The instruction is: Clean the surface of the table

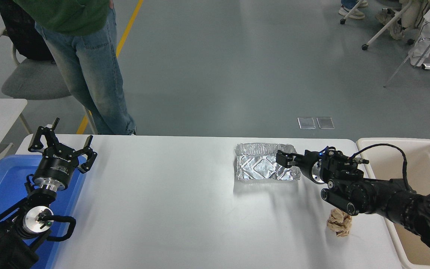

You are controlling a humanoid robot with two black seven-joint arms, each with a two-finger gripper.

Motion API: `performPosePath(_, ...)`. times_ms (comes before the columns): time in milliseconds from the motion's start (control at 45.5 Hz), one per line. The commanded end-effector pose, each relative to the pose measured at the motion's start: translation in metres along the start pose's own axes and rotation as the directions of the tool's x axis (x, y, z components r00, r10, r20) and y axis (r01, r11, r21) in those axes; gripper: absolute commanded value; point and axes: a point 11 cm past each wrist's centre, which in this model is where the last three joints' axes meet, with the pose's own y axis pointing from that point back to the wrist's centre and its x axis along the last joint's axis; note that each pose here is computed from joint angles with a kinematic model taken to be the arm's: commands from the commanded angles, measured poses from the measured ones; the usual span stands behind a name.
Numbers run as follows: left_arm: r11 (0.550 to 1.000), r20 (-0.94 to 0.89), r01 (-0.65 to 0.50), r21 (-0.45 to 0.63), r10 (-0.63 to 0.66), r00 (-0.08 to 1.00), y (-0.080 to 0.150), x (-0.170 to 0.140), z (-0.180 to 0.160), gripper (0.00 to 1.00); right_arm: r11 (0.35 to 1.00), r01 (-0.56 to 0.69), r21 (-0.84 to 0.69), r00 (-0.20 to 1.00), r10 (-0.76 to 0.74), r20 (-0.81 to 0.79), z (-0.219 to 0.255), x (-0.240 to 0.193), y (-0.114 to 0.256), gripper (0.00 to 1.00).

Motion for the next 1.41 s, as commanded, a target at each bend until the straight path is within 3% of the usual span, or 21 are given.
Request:
performPosePath(0,1.000,-0.001,0.001,0.002,-0.001,1.000,0.000,-0.001,0.000,0.99,0.998,0.026,-0.054,1.000,-0.025,0.010,0.010,-0.007,-0.003,0.98)
performPosePath(659,1.000,0.000,0.001,0.001,-0.001,1.000,0.000,0.000,0.000,0.99,0.987,-0.003,-0.159,0.998,0.013,0.061,0.030,-0.013,-0.004,0.94)
performPosePath(901,1.000,-0.001,0.002,0.000,-0.002,1.000,0.000,-0.001,0.000,0.99,0.987,-0.001,-0.159,0.998,0.012,0.065,0.030,-0.014,-0.004,0.89)
performPosePath(1297,1.000,-0.001,0.002,0.000,-0.002,1.000,0.000,-0.001,0.000,0.99,0.995,0.017,-0.099,0.997,-0.009,0.076,0.021,-0.023,-0.004,0.89)
performPosePath(1385,1.000,-0.001,0.002,0.002,-0.002,1.000,0.000,-0.001,0.000,0.99,0.995,0.019,-0.098,0.997,-0.012,0.073,0.021,-0.024,-0.004,0.82)
